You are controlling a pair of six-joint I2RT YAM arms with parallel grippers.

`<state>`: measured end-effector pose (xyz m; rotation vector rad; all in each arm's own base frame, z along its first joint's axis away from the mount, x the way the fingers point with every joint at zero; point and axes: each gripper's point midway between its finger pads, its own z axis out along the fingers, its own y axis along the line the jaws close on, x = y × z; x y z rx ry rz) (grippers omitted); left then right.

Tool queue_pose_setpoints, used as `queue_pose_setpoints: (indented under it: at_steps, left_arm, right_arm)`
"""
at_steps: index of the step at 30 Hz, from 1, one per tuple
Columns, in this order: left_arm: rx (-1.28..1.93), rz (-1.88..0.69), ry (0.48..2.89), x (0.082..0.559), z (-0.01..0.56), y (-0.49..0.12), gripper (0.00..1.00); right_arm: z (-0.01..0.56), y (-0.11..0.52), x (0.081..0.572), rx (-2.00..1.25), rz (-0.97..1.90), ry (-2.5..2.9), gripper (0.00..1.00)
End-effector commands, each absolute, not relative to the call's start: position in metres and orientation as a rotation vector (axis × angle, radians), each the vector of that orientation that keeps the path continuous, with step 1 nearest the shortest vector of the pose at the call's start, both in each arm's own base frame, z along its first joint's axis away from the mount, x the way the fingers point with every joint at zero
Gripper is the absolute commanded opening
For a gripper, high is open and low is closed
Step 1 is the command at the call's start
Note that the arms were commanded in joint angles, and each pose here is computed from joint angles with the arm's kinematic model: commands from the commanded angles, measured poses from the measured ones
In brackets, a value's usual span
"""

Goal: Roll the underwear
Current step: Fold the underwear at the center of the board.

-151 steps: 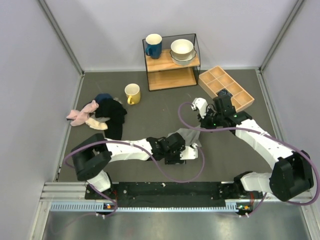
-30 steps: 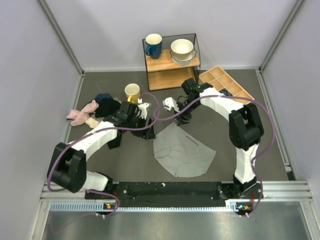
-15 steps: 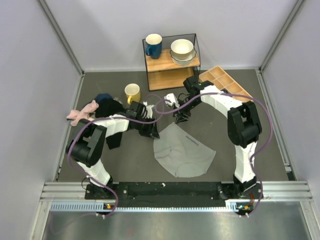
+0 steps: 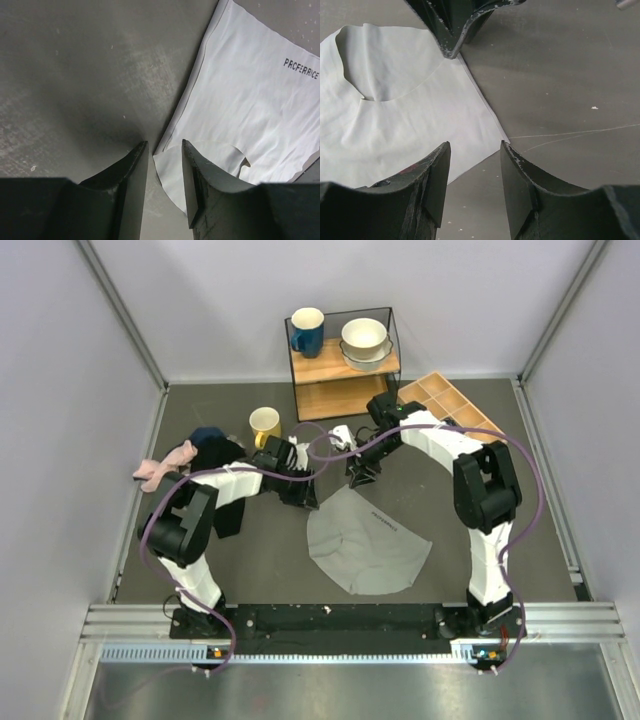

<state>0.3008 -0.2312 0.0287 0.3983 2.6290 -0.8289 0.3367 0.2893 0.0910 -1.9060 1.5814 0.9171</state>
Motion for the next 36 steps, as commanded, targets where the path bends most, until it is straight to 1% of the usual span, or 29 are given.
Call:
queue_pose_setpoints:
  at_steps: [1, 4, 8, 20, 27, 36]
  left_arm:
    - [0.438, -0.752, 2.695, 0.294, 0.012, -0.225, 0.38]
    - [0.446, -0.743, 2.721, 0.288, 0.006, -0.224, 0.33]
    - [0.447, -0.725, 2.723, 0.287, 0.007, -0.222, 0.30]
    - [0.451, -0.766, 2.746, 0.278, 0.006, -0.223, 0.35]
    - [0.442, -0.766, 2.749, 0.277, 0.005, -0.222, 0.37]
    - [0.436, -0.783, 2.764, 0.274, 0.002, -0.222, 0.36]
  right_arm:
    - [0.103, 0.295, 0.342, -1.864, 0.958, 1.554, 0.45]
    - [0.101, 0.295, 0.341, -1.867, 0.965, 1.554, 0.45]
    - [0.098, 0.294, 0.341, -1.883, 0.958, 1.534, 0.45]
    - [0.062, 0.303, 0.341, -2.078, 0.757, 1.480, 0.47]
    - [0.049, 0.304, 0.348, -2.102, 0.728, 1.488, 0.47]
    - [0.033, 0.305, 0.354, -2.168, 0.653, 1.477, 0.47]
